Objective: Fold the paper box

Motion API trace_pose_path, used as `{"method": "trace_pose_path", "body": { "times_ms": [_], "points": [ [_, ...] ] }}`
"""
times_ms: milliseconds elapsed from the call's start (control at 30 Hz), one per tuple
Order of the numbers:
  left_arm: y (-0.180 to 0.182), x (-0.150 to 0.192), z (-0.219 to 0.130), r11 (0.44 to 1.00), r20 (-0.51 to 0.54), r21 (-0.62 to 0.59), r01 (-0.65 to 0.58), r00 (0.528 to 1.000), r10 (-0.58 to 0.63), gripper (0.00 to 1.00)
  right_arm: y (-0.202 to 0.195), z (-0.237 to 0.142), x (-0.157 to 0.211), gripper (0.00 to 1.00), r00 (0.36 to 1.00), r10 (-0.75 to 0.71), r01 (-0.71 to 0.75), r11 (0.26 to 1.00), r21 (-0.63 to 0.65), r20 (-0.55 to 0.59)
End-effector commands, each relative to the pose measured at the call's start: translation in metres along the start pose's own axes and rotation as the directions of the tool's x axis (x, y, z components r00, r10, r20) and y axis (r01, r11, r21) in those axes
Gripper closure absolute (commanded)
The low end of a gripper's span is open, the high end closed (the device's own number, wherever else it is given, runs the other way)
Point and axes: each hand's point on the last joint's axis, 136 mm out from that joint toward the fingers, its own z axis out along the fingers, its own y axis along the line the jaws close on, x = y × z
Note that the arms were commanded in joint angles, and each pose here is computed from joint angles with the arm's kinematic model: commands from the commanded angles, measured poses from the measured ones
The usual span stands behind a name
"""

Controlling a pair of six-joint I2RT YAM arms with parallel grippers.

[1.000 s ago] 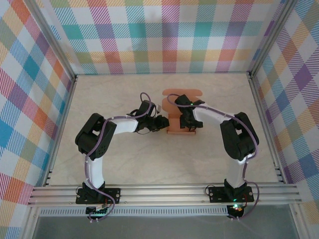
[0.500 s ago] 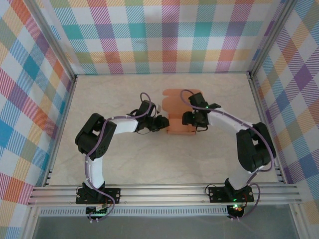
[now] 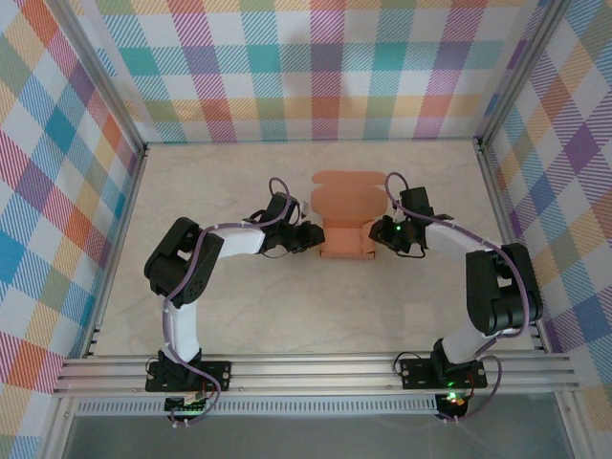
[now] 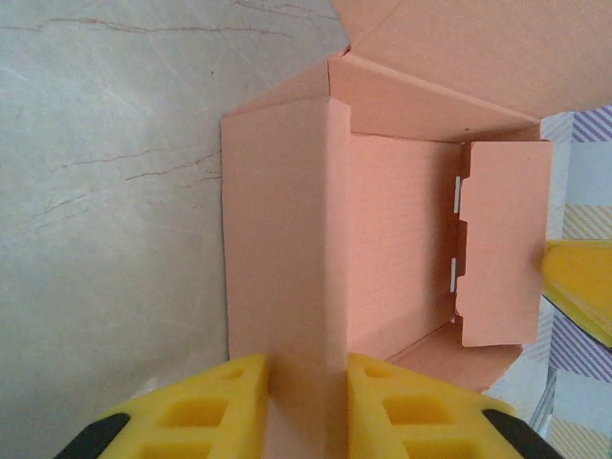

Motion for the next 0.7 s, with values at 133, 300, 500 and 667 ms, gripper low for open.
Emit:
{"method": "trace_pose_path", "body": {
  "times_ms": [133,300,500,667],
  "points": [
    [-0.011,0.004,-0.002,0.999,-0.014,0.021,-0.027,1.000,0.028,0.75,0.012,0.003,0.002,0.82,1.000,-0.001,-0.001,0.996,-0.086,-0.022],
    [-0.010,0.005,-0.001,0.999,-0.015,0.018,-0.028,0.999,0.028,0.75,0.007,0.008,0.006,0.85,0.999,-0.006,0.003,0.997,-0.077,-0.043],
    [-0.010,0.006,0.000,0.999,-0.018,0.021,-0.027,0.999,0.027,0.75,0.001,0.016,0.011,0.85,0.997,-0.002,-0.003,0.998,-0.066,-0.074],
    [-0.010,0.006,0.000,0.999,-0.017,0.021,-0.029,0.999,0.029,0.75,-0.004,0.021,0.014,0.86,0.996,0.000,-0.004,0.999,-0.040,-0.094]
  ]
}}
